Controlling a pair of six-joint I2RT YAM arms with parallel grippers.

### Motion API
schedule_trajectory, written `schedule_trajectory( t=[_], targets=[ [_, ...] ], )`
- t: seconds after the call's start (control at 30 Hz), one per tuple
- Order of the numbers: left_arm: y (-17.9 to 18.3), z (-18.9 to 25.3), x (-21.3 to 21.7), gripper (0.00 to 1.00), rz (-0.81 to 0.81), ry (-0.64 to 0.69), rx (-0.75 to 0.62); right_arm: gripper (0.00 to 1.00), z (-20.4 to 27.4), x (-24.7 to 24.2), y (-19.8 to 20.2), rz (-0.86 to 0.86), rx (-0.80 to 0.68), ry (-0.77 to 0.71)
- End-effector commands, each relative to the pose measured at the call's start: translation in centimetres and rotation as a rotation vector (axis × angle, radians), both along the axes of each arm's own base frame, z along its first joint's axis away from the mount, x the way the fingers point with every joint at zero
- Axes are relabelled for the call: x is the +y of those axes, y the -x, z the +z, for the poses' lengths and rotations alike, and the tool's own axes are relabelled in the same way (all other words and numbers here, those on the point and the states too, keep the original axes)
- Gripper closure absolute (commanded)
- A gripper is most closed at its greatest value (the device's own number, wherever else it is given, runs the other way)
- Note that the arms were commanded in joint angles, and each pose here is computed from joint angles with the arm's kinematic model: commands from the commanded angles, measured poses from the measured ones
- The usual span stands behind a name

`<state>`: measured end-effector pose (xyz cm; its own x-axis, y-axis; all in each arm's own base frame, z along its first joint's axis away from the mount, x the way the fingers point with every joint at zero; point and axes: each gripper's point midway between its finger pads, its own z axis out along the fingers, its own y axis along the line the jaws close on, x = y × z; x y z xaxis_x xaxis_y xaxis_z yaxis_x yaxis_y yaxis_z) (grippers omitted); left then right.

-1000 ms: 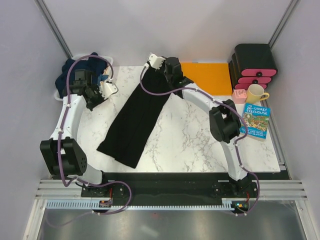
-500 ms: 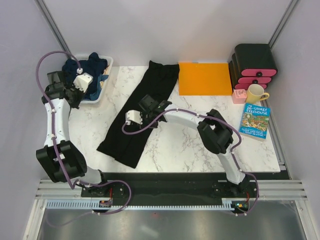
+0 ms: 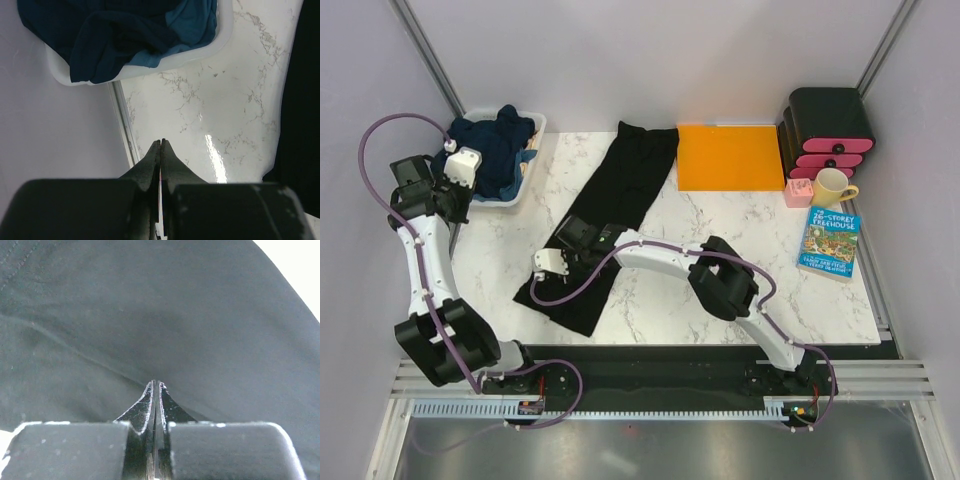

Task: Fold and stack the t-shirts
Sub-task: Fold the tshirt

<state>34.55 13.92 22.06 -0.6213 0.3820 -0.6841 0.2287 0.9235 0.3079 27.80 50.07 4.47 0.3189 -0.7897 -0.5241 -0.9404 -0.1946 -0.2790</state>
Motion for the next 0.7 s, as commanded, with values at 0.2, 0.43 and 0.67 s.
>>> schedule_trajectory(
  t=[0.2, 0.43, 0.67],
  targets=[
    [0.8, 4.6, 0.0, 0.98, 0.037, -0.038, -0.138, 1.00, -6.6, -5.0, 1.1, -0.010, 0.051, 0.174],
    [0.5, 6.0, -0.1, 0.98, 0.038, -0.030, -0.166, 1.00, -5.4, -9.7, 2.3, -0.042, 0.061, 0.234],
    [0.3, 6.2, -0.7, 0.98, 0.023, -0.004, -0.177, 1.00, -5.1, -14.6, 4.6, -0.054, 0.078, 0.302]
  ],
)
